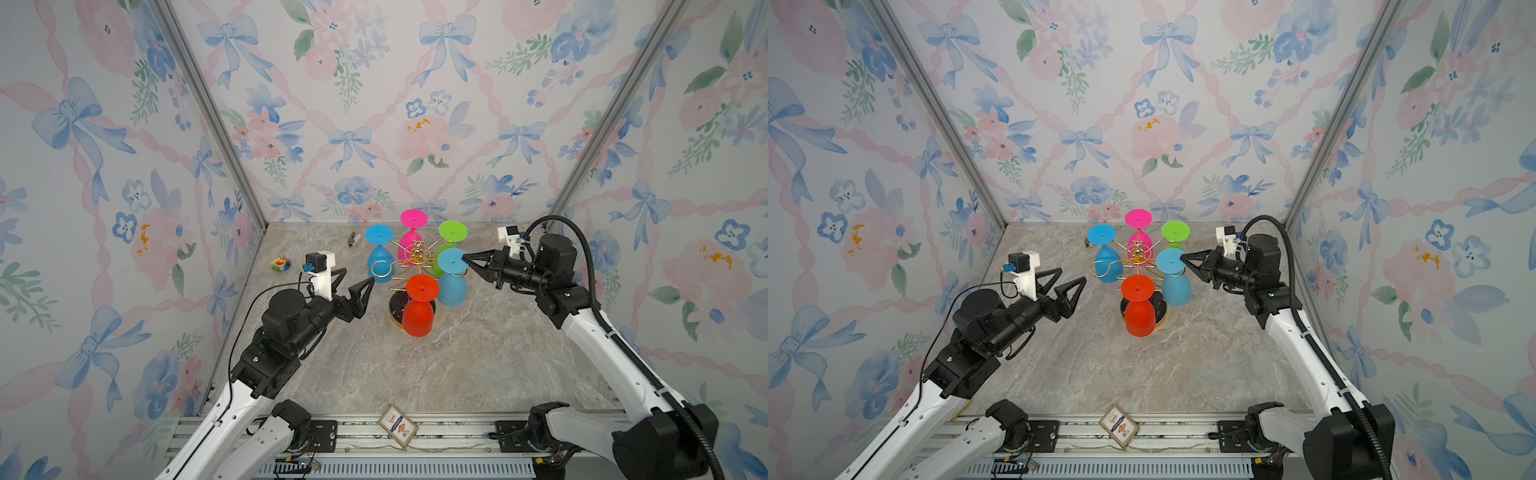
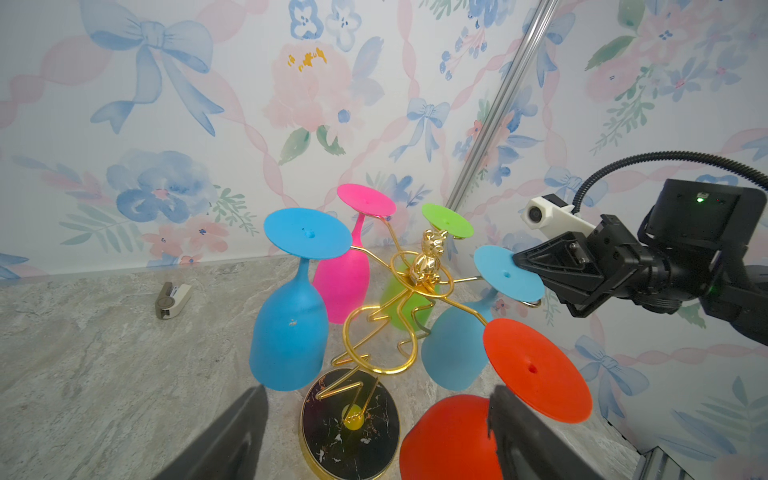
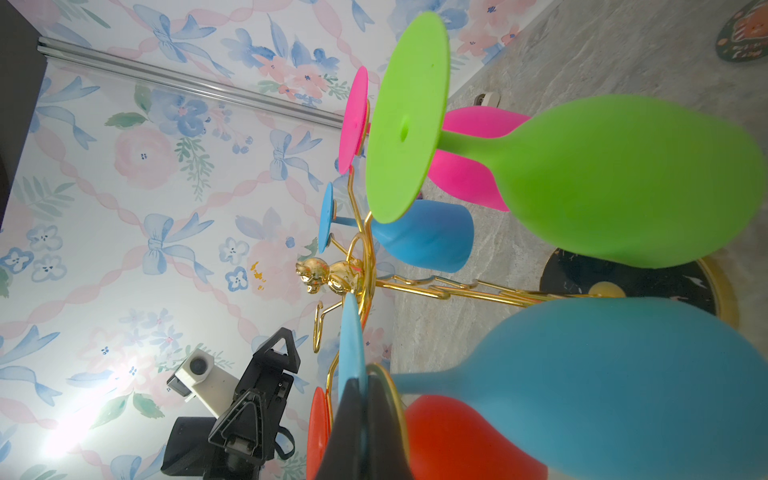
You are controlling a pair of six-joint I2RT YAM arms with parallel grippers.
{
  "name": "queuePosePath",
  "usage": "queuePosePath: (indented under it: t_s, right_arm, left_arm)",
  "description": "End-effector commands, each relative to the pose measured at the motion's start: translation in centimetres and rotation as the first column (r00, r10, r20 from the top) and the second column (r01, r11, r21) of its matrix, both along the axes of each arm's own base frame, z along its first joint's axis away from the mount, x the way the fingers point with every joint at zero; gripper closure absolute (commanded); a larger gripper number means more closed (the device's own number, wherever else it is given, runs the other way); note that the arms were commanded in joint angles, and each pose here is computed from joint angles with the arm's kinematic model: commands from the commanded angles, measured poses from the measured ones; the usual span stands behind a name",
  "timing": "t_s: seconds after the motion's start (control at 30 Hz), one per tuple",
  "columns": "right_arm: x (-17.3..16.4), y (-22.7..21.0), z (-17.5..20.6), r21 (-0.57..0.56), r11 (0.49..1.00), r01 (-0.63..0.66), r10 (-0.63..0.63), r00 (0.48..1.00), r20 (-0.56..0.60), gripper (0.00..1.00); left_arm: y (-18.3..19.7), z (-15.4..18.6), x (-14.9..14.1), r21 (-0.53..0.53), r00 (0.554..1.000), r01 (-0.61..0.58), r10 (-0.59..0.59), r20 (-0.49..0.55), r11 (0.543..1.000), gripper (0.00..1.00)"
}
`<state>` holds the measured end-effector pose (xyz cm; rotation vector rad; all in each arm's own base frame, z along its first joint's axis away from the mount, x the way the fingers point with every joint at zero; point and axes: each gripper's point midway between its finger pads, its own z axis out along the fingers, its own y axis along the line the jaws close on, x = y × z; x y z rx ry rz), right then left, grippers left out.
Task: Take the wine glass off the wine glass rack
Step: Pick up the wine glass from the wine glass rack.
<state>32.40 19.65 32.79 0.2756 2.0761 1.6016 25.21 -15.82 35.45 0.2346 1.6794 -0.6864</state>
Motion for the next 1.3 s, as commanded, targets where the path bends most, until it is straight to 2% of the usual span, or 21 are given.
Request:
queuePosePath:
  t_s: [0.0,0.53,0.97,1.27]
  right_arm:
    - [0.0,0.9,1.6,0.028,0.999,-0.03,0.029,0.998,0.056,1.0]
    - [0.4,0.3,2.8,0.065,0.998,0.004,-0.01,0.997,0.078,1.0]
    - [-1.4,2.7,2.2,0.025,0.994,-0.104,0.101,0.991,0.089,1.0]
    - [-3.2,2.3,1.9,-0.03,0.993,-0.116,0.118,0.989,0.094,1.0]
  left_arm:
    - [0.1,-0.5,-0.1,0.02,1.0,-0.005,0.005,0.005,1.0,0.14]
    - [-0.1,-1.1,0.3,0.031,1.0,-0.002,0.003,-0.01,1.0,0.14]
    - [-0.1,-1.2,0.2,0.032,1.0,-0.001,0.001,-0.011,0.999,0.14]
    - [-0.1,-0.8,0.0,0.022,1.0,0.002,-0.002,-0.003,1.0,0.14]
